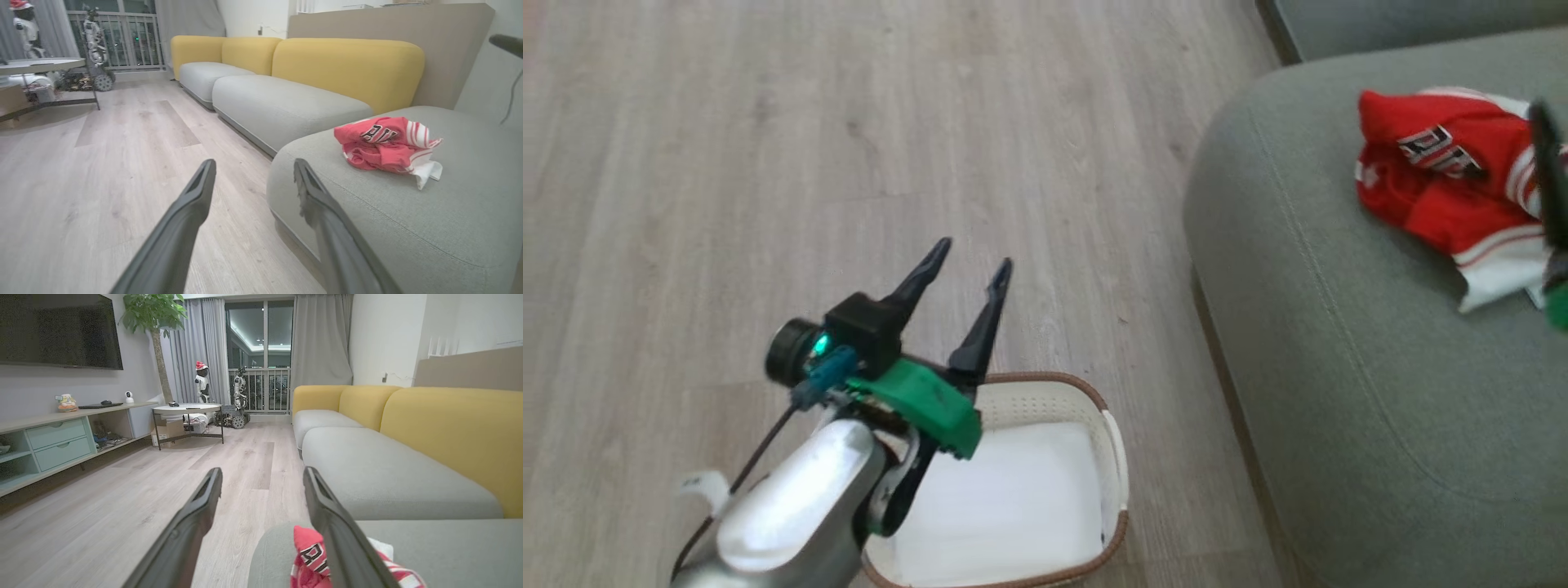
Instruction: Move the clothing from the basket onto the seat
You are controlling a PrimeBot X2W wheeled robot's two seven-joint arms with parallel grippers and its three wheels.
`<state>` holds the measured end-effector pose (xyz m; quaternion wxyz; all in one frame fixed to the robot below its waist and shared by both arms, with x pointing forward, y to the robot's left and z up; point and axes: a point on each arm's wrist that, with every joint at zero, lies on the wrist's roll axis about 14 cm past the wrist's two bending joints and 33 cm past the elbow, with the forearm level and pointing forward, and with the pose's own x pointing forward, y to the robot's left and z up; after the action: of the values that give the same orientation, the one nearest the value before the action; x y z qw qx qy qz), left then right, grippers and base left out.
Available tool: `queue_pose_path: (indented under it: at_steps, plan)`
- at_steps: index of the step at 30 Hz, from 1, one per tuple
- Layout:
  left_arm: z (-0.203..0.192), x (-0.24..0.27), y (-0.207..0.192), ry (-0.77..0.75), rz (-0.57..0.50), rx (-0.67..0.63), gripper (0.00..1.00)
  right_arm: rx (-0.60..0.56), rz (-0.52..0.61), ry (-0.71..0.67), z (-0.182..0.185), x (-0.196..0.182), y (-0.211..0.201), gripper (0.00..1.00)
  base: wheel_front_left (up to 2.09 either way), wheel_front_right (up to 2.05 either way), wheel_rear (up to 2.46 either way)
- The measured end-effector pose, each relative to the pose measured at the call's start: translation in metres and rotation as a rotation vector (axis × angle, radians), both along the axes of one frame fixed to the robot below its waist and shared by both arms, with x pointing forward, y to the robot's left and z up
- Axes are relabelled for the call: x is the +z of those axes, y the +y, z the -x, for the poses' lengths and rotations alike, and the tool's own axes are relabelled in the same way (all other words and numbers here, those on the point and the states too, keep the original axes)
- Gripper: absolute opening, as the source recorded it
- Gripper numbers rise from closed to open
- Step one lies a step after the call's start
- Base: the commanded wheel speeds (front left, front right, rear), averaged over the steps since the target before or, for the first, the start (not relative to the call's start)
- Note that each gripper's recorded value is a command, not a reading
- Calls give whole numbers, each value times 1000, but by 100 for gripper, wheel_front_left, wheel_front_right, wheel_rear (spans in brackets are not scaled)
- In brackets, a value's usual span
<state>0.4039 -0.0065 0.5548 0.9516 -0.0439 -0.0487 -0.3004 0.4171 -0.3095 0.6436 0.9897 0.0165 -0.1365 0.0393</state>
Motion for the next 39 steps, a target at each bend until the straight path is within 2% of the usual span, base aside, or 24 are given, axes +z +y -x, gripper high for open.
queue_pose_path:
  at_steps: [10, 16, 19, 31, 39]
  plan:
    - [5, -10, 94, 51, 51, 313, 100, 67, -130, 38, 19, -55, 61, 100, 0, 0, 0]
    - [16, -21, 143, 75, 76, 478, 100, 106, -143, 87, 27, -82, 95, 100, 0, 0, 0]
    - [24, -29, 159, 71, 46, 534, 100, 126, -133, 97, 29, -89, 110, 100, 0, 0, 0]
    - [42, -57, 179, 119, 48, 613, 100, 81, -125, 115, 39, -103, 115, 100, 0, 0, 0]
    - [41, -58, 176, 109, 47, 607, 100, 78, -131, 120, 40, -106, 117, 100, 0, 0, 0]
